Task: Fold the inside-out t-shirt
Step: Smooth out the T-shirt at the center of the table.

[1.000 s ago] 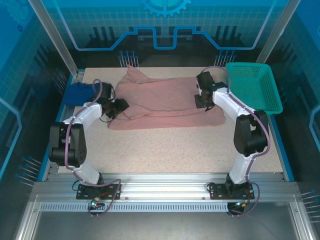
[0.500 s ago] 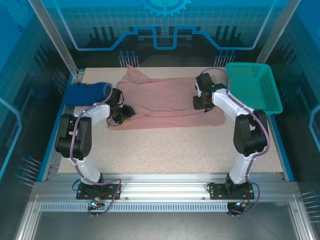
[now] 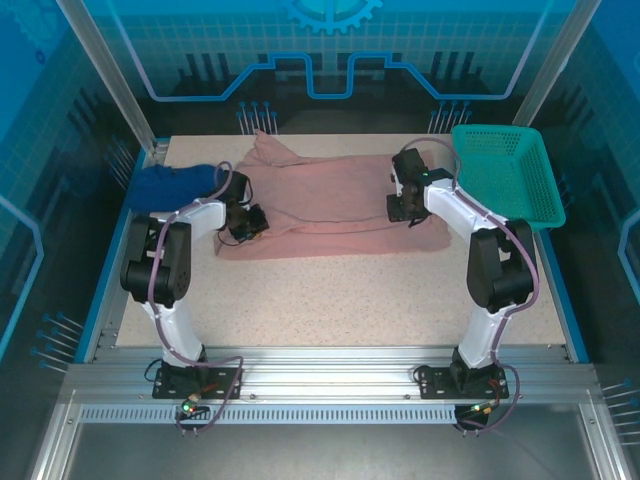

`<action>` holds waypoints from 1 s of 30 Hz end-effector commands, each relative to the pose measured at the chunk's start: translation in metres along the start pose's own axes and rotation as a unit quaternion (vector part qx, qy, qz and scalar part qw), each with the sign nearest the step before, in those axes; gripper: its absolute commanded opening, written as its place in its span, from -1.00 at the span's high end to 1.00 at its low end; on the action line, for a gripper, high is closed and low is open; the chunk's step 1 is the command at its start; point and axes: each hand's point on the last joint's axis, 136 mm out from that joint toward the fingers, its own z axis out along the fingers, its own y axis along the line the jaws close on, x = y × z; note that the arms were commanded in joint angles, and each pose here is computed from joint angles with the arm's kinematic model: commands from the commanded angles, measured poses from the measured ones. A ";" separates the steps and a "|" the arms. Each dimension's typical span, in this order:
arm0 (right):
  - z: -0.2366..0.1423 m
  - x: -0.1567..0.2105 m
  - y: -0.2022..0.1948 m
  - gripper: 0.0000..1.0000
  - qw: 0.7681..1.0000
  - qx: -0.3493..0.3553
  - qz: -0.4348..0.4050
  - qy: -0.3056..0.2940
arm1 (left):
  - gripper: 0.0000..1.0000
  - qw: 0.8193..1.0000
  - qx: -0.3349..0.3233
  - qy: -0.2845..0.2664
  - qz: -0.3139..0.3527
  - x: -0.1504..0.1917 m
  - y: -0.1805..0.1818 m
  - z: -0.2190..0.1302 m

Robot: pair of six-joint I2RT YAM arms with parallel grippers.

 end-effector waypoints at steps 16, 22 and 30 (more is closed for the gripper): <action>0.001 -0.002 -0.006 0.20 1.000 0.007 0.003 -0.002 | 0.84 0.994 0.057 -0.063 0.075 -0.086 -0.096 0.000; -0.005 0.003 -0.008 0.19 1.000 0.008 0.003 -0.006 | 0.21 0.990 0.064 -0.077 0.098 -0.128 -0.131 0.010; 0.005 0.013 -0.003 0.18 1.000 -0.005 0.009 0.010 | -0.01 0.988 0.033 -0.111 0.101 -0.115 -0.092 -0.032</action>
